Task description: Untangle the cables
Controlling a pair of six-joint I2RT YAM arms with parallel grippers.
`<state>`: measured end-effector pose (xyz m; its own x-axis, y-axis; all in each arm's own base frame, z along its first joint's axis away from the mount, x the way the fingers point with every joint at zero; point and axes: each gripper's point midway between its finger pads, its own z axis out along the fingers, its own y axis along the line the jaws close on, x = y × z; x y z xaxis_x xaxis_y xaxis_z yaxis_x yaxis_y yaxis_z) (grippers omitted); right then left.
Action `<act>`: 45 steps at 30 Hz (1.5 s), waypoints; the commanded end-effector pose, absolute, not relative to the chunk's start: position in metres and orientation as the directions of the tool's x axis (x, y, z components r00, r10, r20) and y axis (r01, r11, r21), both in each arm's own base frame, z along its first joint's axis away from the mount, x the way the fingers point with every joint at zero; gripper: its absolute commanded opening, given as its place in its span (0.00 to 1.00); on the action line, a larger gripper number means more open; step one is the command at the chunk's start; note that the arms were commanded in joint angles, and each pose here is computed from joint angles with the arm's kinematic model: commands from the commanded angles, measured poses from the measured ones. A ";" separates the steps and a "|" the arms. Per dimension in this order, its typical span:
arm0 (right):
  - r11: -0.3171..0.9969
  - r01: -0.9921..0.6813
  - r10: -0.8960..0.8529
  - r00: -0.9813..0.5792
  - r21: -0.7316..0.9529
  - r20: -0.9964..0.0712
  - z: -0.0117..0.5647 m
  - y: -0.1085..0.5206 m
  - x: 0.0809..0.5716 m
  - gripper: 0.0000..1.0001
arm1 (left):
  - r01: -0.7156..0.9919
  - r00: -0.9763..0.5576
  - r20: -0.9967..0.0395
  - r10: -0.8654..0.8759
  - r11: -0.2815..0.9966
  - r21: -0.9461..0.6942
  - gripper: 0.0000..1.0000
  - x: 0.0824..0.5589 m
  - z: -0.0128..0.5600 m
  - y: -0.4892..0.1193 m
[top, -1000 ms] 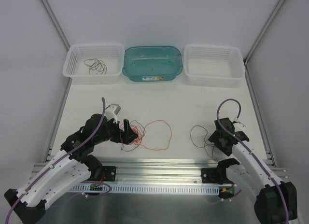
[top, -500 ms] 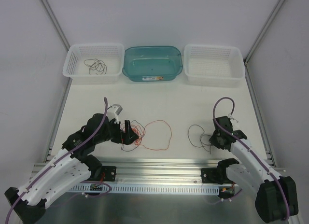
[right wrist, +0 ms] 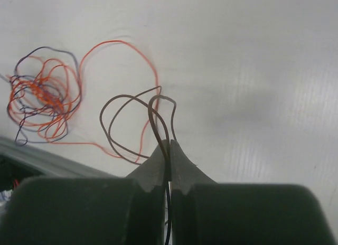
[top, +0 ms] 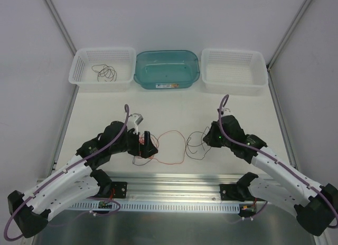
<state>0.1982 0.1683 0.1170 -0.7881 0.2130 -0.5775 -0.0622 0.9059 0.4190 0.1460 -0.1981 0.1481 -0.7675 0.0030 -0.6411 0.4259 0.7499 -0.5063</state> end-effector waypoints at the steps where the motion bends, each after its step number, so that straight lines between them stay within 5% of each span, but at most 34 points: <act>1: 0.847 -0.280 0.118 -0.730 0.452 -0.674 0.165 0.210 0.205 0.01 | 0.512 -0.705 -0.709 -0.006 0.688 -0.514 0.96 0.154 0.181 -0.218; 12: 0.620 -0.629 -0.062 -0.636 0.470 -0.770 0.220 0.288 0.171 0.01 | 0.569 -0.684 -0.728 -0.039 0.596 -0.566 0.95 0.166 0.205 -0.264; 28: 0.520 -0.728 -0.129 -0.585 0.447 -0.801 0.227 0.315 0.149 0.01 | 0.680 -0.663 -0.748 0.014 0.428 -0.595 0.89 0.143 0.217 -0.302; 39: 0.418 -0.784 -0.151 -0.558 0.458 -0.816 0.224 0.323 0.130 0.01 | 0.675 -0.651 -0.759 -0.031 0.435 -0.596 0.75 0.147 0.219 -0.300; 45: 0.354 -0.815 -0.188 -0.542 0.458 -0.819 0.209 0.322 0.116 0.01 | 0.705 -0.594 -0.803 -0.057 0.443 -0.553 0.58 0.145 0.223 -0.286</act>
<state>0.1262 0.3144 0.1910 -0.6036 -0.2063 -0.7701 -0.7541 0.4615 0.4674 0.1443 -0.2883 0.2064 -0.6556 -0.0110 -0.7550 0.6644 0.4668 -0.5837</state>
